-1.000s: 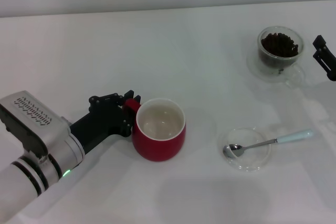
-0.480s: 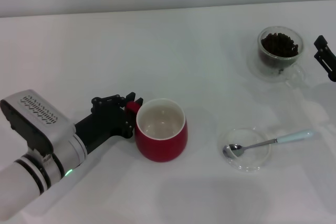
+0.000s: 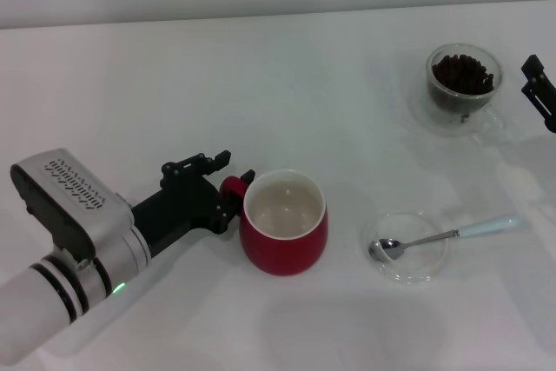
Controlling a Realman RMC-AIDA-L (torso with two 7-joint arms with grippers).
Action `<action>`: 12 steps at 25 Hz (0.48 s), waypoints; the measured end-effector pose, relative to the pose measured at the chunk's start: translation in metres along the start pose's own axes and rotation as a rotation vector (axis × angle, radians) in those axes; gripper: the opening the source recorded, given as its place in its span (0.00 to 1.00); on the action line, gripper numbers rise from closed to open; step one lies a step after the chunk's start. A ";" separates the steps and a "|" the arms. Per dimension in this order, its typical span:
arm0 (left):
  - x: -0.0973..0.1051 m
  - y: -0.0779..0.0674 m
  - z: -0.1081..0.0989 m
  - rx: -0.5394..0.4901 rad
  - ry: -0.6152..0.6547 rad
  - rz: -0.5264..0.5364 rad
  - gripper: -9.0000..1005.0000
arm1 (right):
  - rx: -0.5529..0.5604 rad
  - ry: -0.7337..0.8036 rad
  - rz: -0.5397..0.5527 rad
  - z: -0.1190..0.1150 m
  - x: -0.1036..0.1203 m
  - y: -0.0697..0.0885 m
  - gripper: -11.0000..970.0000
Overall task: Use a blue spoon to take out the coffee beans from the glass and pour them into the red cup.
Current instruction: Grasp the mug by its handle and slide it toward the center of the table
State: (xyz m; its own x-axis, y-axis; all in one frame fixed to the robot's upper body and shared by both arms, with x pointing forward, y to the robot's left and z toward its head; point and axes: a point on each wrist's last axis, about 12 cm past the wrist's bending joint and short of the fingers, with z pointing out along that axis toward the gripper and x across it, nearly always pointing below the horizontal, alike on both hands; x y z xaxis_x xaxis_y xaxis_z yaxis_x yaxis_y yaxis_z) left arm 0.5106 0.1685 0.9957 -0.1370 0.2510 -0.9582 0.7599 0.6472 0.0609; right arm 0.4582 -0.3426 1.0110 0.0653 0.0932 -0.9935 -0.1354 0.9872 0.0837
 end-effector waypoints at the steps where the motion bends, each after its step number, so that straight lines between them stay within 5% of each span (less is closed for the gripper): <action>1: 0.000 0.000 0.000 0.000 -0.001 0.000 0.23 | 0.000 0.000 -0.001 0.000 0.000 0.000 0.90; 12: 0.010 0.000 -0.011 -0.003 0.015 0.001 0.64 | 0.004 0.011 -0.001 -0.001 0.001 0.000 0.90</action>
State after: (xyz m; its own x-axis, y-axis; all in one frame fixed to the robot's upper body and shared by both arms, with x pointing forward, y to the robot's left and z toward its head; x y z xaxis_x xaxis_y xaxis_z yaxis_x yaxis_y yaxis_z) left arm 0.5019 0.1786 0.9893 -0.1455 0.2626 -0.9539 0.7580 0.6492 0.0631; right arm 0.4577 -0.3427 1.0095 0.0549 0.0907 -0.9944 -0.1313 0.9879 0.0828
